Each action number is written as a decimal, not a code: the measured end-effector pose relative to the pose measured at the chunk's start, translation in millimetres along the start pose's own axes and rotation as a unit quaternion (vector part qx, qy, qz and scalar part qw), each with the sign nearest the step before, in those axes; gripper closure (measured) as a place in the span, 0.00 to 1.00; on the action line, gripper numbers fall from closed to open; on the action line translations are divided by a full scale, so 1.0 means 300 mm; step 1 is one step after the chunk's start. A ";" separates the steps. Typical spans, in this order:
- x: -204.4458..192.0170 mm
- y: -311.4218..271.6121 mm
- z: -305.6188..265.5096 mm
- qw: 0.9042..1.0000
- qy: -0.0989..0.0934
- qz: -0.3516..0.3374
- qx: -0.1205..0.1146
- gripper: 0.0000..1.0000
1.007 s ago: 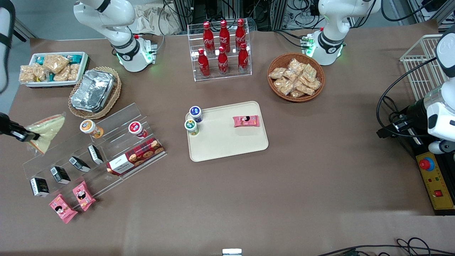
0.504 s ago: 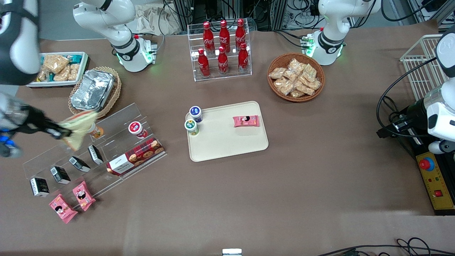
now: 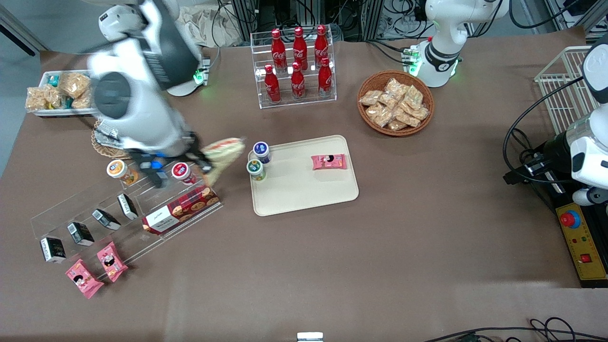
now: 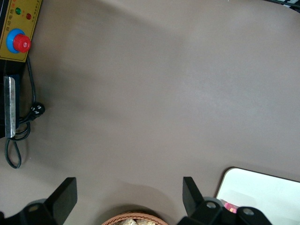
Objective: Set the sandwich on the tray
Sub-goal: 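Carry the sandwich with the right gripper over the cream tray, then lower the sandwich onto the tray and open the right gripper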
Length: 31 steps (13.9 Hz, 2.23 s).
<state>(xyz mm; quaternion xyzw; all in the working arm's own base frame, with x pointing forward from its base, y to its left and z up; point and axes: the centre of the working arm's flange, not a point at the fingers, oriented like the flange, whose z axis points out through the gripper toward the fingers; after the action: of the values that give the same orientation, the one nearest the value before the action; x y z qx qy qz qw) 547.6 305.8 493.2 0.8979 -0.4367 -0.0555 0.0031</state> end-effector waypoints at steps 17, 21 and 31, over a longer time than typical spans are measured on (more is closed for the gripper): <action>-0.315 -0.329 0.755 0.973 0.032 0.214 0.084 0.79; -0.318 -0.334 0.846 0.964 0.034 0.250 0.081 0.79; -0.381 -0.336 0.917 0.960 0.035 0.264 0.083 0.41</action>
<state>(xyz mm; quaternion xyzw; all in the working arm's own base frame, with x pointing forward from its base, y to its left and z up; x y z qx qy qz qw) 528.4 469.7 225.6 0.7491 -0.6610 0.0149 -0.0417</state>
